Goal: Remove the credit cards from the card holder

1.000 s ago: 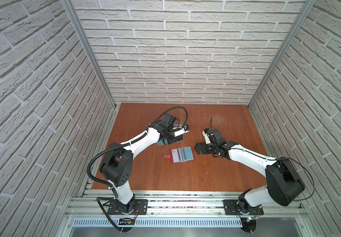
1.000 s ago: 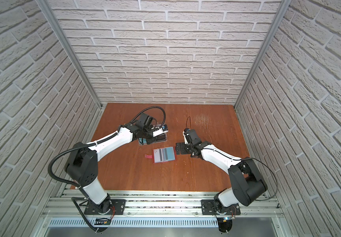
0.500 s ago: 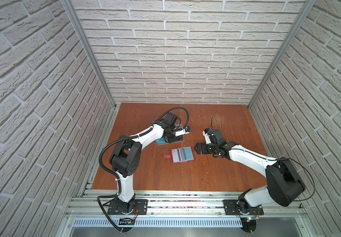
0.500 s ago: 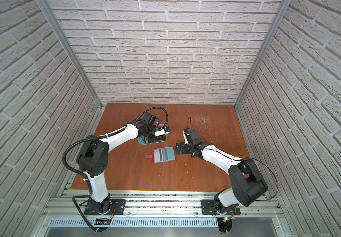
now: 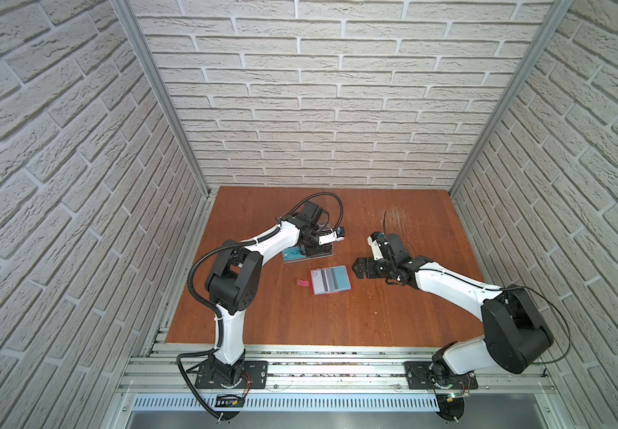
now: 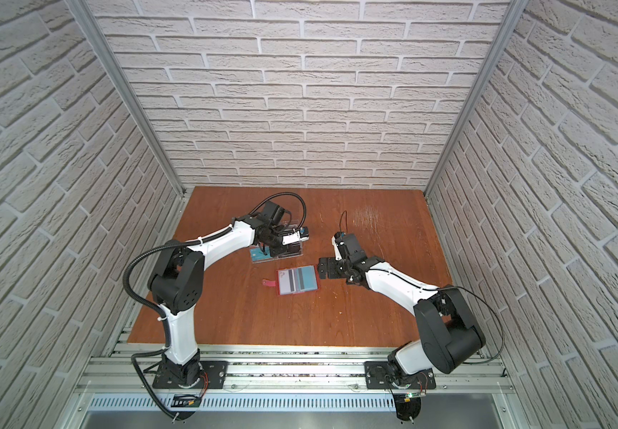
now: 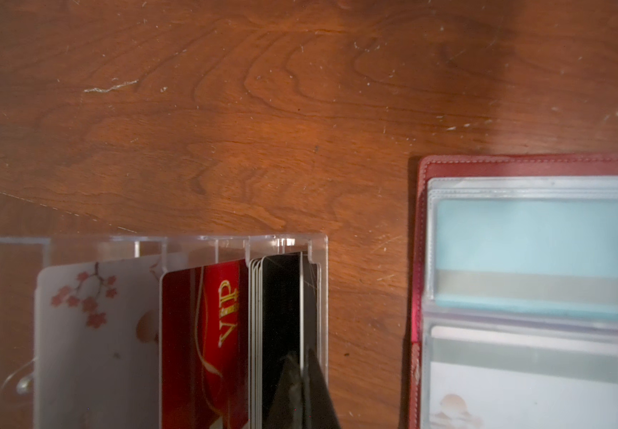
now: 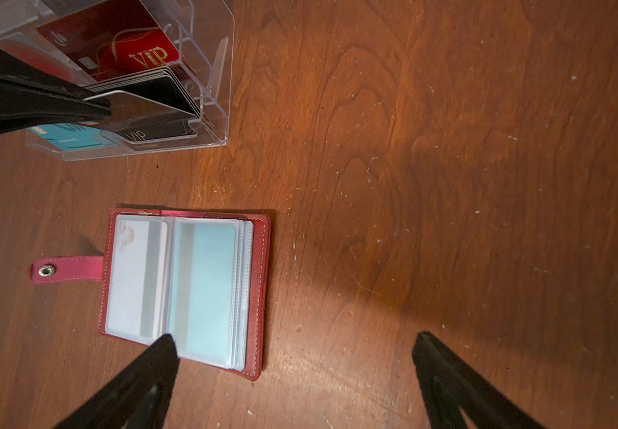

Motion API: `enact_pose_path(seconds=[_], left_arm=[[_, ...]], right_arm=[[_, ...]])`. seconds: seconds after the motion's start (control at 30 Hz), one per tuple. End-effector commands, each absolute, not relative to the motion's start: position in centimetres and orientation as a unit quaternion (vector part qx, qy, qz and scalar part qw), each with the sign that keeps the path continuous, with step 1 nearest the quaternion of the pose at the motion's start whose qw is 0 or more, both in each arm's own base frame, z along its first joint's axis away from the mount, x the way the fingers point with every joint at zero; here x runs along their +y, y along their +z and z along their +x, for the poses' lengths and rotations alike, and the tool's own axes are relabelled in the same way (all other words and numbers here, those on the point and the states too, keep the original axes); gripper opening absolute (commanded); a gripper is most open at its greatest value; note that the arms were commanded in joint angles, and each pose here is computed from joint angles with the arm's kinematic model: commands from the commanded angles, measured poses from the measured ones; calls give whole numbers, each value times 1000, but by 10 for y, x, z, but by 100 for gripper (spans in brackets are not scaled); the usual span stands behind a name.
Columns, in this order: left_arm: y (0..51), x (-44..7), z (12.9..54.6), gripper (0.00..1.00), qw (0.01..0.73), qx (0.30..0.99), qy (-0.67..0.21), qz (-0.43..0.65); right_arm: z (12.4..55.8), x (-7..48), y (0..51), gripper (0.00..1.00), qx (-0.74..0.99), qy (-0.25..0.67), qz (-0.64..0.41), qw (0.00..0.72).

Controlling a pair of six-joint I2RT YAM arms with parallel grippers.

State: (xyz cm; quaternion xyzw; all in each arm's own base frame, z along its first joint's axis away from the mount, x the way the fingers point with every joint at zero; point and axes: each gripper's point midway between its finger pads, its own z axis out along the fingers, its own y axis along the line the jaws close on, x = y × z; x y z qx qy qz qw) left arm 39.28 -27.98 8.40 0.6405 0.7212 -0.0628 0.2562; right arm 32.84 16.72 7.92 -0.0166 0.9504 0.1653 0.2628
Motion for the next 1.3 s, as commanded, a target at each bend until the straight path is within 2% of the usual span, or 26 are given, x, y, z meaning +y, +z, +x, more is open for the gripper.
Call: enact_pose_path(seconds=[0.0,0.57,0.63,0.7,0.93,1.0,1.13,1.27], left_arm=[[80,-279,393,0,251,716,-67,648],[68,-275,396,1,243,723,-56,644],[70,-276,397,5,249,722,-55,643],[70,-277,397,14,253,722,-54,642],[74,-278,400,22,260,722,-47,640],[78,-278,402,28,269,721,-43,637],[90,-278,406,31,290,720,-38,629],[113,-280,409,38,330,722,-38,607]], right_arm=[[332,168,90,100,943,179,-11,282],[331,171,90,100,941,188,-11,280],[331,171,90,100,941,189,-11,280],[331,170,89,100,941,188,-10,280],[331,170,89,100,941,190,-10,279],[331,171,89,100,941,190,-10,279],[331,172,88,100,941,191,-10,278],[331,172,89,100,941,192,-10,279]])
